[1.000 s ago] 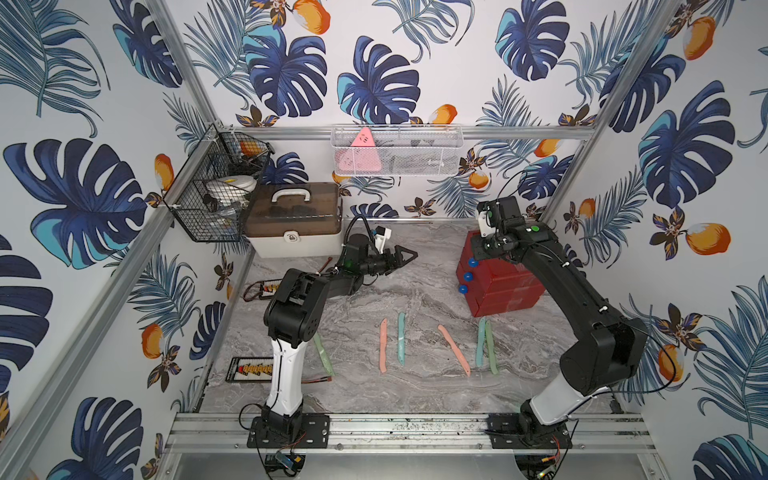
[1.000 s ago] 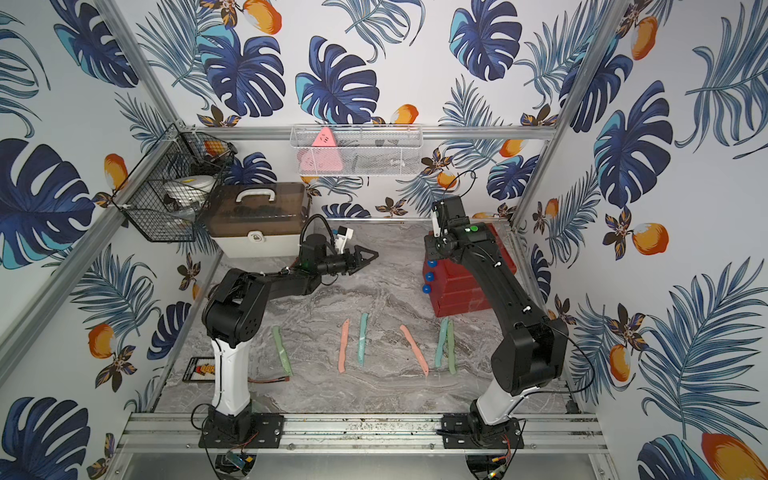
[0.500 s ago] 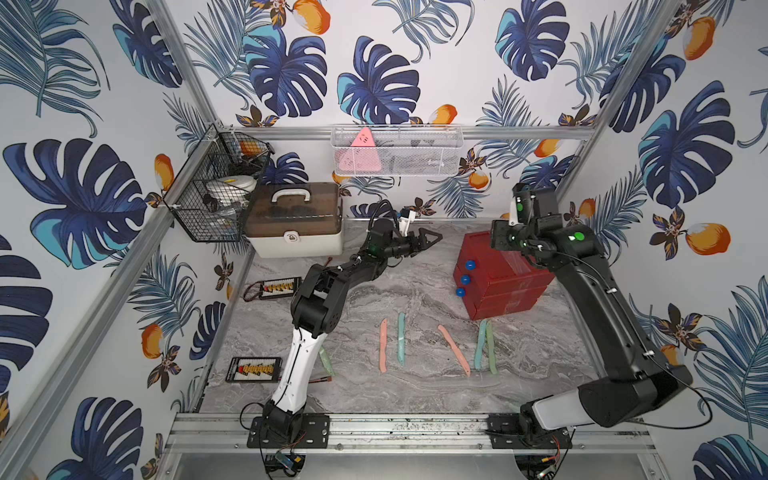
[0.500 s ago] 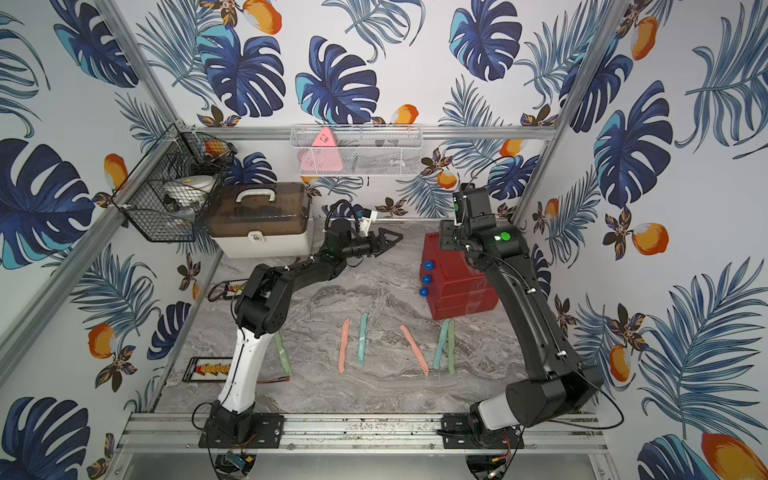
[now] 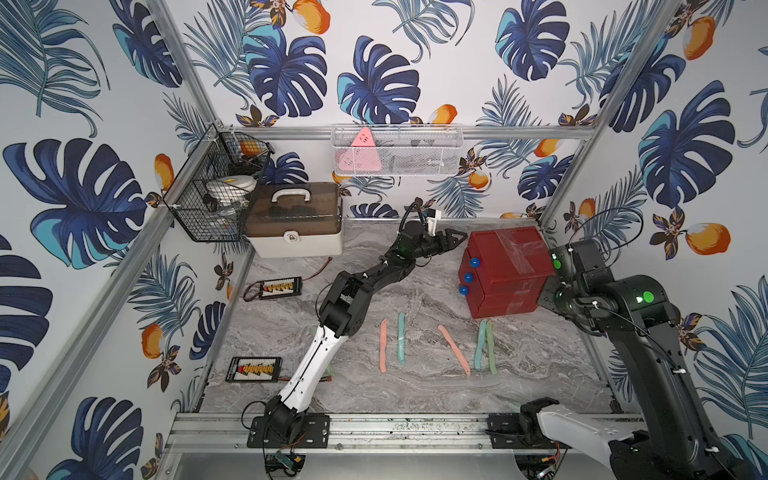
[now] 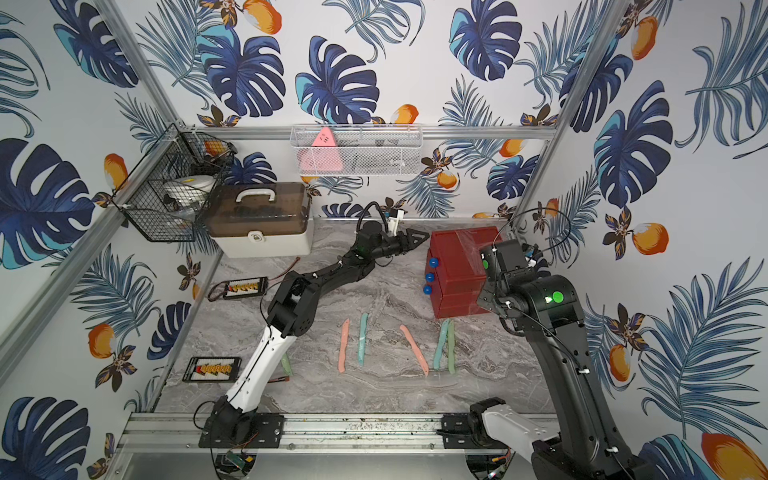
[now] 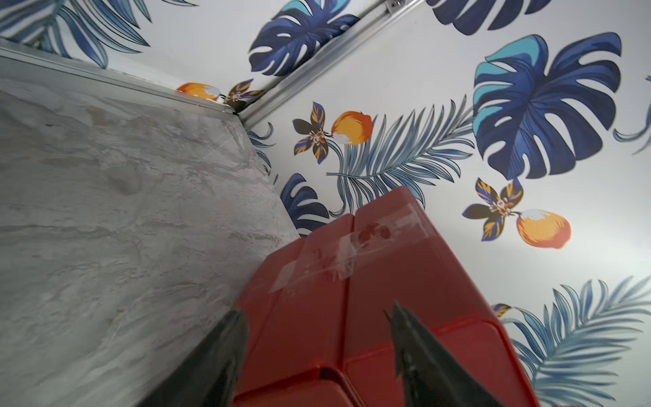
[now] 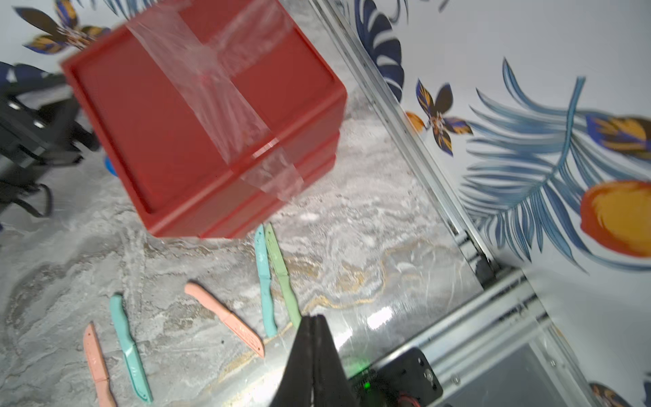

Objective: Place the fruit knives into the drawer by color
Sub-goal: Move the storage box to the center of the board.

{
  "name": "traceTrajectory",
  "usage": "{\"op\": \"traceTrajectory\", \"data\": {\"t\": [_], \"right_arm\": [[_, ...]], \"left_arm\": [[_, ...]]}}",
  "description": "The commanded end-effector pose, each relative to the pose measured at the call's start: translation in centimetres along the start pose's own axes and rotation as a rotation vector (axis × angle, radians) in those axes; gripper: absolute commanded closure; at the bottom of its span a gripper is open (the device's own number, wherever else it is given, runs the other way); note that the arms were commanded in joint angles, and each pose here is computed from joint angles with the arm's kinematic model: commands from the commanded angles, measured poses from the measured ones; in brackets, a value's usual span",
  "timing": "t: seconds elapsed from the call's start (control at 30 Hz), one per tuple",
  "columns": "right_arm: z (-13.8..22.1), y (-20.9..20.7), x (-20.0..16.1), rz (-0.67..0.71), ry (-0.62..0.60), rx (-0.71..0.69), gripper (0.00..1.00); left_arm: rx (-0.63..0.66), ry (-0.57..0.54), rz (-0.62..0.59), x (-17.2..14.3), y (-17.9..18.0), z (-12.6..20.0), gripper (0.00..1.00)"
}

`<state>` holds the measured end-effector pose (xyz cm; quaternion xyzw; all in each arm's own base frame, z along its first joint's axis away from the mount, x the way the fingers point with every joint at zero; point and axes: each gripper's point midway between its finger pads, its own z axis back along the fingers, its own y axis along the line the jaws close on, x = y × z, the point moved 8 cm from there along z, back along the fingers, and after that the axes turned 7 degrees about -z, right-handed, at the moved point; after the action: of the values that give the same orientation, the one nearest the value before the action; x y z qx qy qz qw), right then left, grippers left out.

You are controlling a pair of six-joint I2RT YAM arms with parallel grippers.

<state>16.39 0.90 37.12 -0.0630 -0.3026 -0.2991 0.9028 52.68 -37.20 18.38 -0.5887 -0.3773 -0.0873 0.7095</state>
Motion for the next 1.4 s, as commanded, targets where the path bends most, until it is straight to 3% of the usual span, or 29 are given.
{"op": "traceTrajectory", "data": {"t": [0.0,0.17,0.33,0.53,0.9,1.37], "right_arm": [[-0.9,-1.6,-2.2,-0.07,0.093,-0.093,1.0],[-3.5,-1.3,-2.7,-0.102,0.137,-0.157,1.0],[-7.6,-2.6,-2.1,-0.216,0.217,-0.194,1.0],[-11.0,-1.8,-1.3,-0.282,0.232,-0.199,1.0],[-15.9,0.7,0.6,-0.402,0.179,-0.173,1.0],[-22.1,0.1,2.7,-0.543,0.176,-0.185,1.0]], "left_arm": [[0.018,-0.023,-0.06,0.7,-0.4,-0.4,0.29],[0.049,-0.036,-0.09,1.4,0.1,-0.8,0.29],[0.021,-0.051,-0.031,0.7,1.9,-2.2,0.29],[-0.006,-0.049,0.011,-0.6,3.0,-2.6,0.29],[-0.166,0.036,0.05,-3.1,1.7,-2.4,0.3],[-0.288,0.113,0.066,-3.8,-0.8,-0.5,0.32]]}}
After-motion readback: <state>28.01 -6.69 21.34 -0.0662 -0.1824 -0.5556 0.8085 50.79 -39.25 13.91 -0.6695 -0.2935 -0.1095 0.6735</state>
